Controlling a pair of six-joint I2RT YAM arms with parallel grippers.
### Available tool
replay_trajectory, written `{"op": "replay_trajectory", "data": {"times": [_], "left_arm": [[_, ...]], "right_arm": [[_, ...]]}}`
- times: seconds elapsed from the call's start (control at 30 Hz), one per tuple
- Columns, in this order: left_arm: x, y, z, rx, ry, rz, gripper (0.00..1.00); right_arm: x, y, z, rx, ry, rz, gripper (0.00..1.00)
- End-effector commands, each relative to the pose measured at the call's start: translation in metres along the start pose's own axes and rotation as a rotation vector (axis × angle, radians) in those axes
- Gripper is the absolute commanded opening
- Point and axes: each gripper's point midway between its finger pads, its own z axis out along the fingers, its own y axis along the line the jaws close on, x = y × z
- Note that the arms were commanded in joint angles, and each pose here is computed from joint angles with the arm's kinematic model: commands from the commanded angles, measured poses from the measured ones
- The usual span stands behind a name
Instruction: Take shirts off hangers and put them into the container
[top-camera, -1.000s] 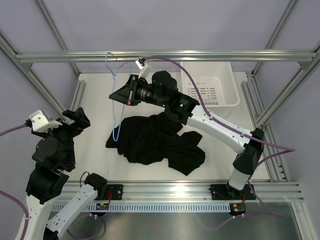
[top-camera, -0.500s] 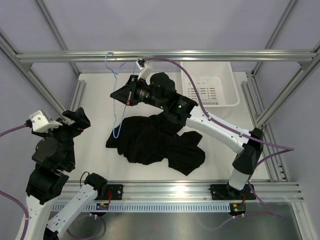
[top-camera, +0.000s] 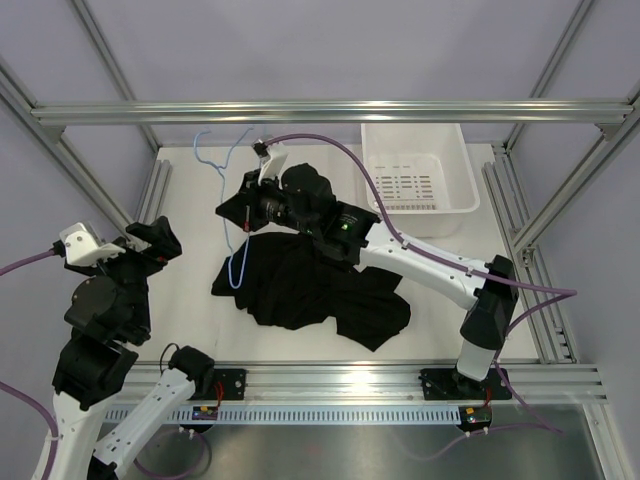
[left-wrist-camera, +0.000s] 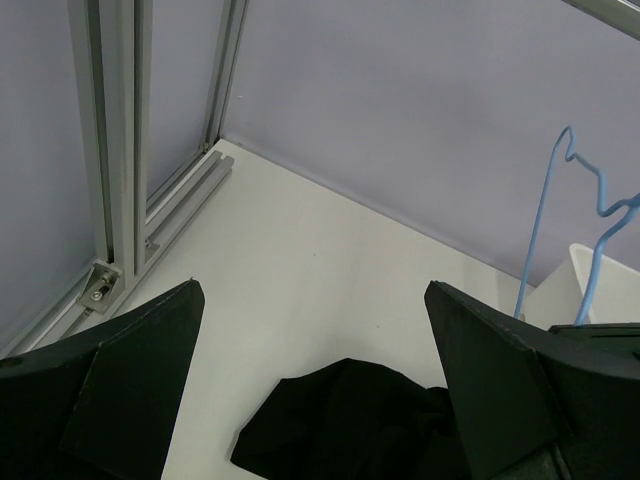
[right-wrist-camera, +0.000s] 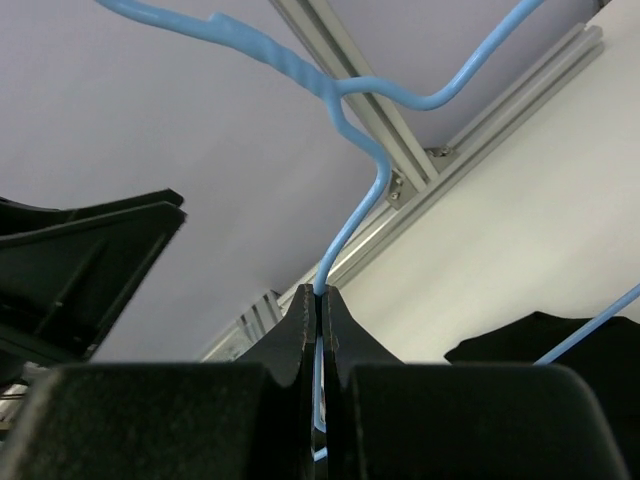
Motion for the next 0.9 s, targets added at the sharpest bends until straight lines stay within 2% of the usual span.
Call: {"op": "replay_trajectory", "data": {"times": [0.0, 0.5, 0.87], "left_arm": [[-0.008, -0.005, -0.001, 0.028, -0.029, -0.046, 0.99], [-0.005, -0.007, 0.001, 0.032, -0.030, -0.045, 0.99], [-0.011, -0.008, -0.001, 0.037, -0.036, -0.052, 0.99]], "right_arm": [[-0.011, -0.005, 0.005, 0.017, -0.067, -0.062, 0.00], [-0.029, 0.028, -0.016, 0.010, -0.145, -0.160, 0.00], [-0.058, 0.023, -0.015, 0.088, -0.254, -0.171, 0.00]]}}
